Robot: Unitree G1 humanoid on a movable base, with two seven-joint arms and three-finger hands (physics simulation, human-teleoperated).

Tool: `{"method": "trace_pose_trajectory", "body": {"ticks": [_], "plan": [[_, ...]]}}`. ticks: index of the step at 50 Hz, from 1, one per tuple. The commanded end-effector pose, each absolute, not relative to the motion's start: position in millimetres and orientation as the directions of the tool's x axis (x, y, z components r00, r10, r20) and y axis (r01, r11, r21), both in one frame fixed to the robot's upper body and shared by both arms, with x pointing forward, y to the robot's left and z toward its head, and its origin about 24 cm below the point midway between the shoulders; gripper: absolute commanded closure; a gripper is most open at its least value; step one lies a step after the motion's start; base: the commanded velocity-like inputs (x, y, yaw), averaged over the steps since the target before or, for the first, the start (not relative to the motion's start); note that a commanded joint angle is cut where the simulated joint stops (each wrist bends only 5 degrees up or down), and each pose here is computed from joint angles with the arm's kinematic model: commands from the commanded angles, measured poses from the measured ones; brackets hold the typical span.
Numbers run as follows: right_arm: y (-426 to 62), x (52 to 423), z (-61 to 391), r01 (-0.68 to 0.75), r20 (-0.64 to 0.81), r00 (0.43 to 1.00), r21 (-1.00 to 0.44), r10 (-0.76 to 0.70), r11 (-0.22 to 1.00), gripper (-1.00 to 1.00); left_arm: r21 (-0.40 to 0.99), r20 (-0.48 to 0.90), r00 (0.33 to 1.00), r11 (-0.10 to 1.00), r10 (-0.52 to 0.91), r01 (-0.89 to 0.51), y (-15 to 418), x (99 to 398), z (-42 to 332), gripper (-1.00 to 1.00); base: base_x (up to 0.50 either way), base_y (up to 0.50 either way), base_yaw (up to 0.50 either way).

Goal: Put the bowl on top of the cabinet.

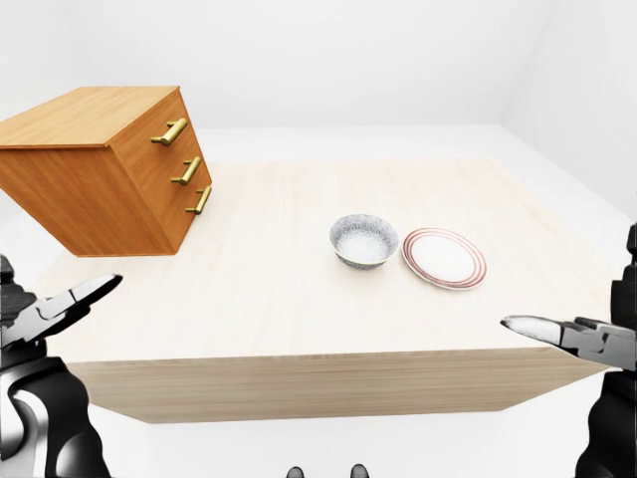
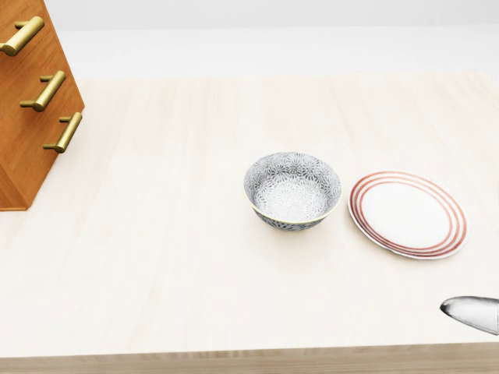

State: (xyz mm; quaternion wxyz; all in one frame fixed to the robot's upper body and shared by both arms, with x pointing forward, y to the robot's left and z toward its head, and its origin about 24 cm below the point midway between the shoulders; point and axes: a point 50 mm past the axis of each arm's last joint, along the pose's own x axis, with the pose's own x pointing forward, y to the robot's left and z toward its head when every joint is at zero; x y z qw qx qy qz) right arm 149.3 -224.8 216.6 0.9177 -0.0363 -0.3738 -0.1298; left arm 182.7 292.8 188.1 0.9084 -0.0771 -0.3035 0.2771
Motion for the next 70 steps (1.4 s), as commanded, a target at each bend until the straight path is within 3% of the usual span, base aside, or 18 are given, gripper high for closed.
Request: {"method": "trace_pose_trajectory", "body": {"ticks": [1, 38, 51, 70], "plan": [[-224.7, 127.5, 233.2, 0.295, 0.768, 0.608, 0.014, -0.199, 0.955, -1.0, -0.382, 0.567, 0.547, 0.785, 0.616, -0.487, 304.9, 160.1, 210.0, -1.0, 0.0, 0.0, 0.0], [-223.2, 128.3, 231.5, 0.292, 0.758, 0.623, 0.001, -0.191, 0.957, -1.0, -0.421, 0.596, 0.492, 0.769, 0.635, -0.482, 309.7, 147.2, 221.7, -1.0, 0.46, 0.0, 0.0], [-221.1, 128.8, 227.4, 0.293, 0.738, 0.651, -0.029, -0.177, 0.956, -1.0, -0.422, 0.596, 0.498, 0.773, 0.63, -0.474, 308.3, 147.0, 221.0, -1.0, 0.01, 0.03, 0.0], [-222.0, 128.4, 228.6, 0.284, 0.741, 0.65, -0.027, -0.172, 0.959, -1.0, -0.426, 0.604, 0.486, 0.772, 0.631, -0.473, 308.3, 144.9, 223.9, -1.0, 0.0, 0.49, 0.0]]}}
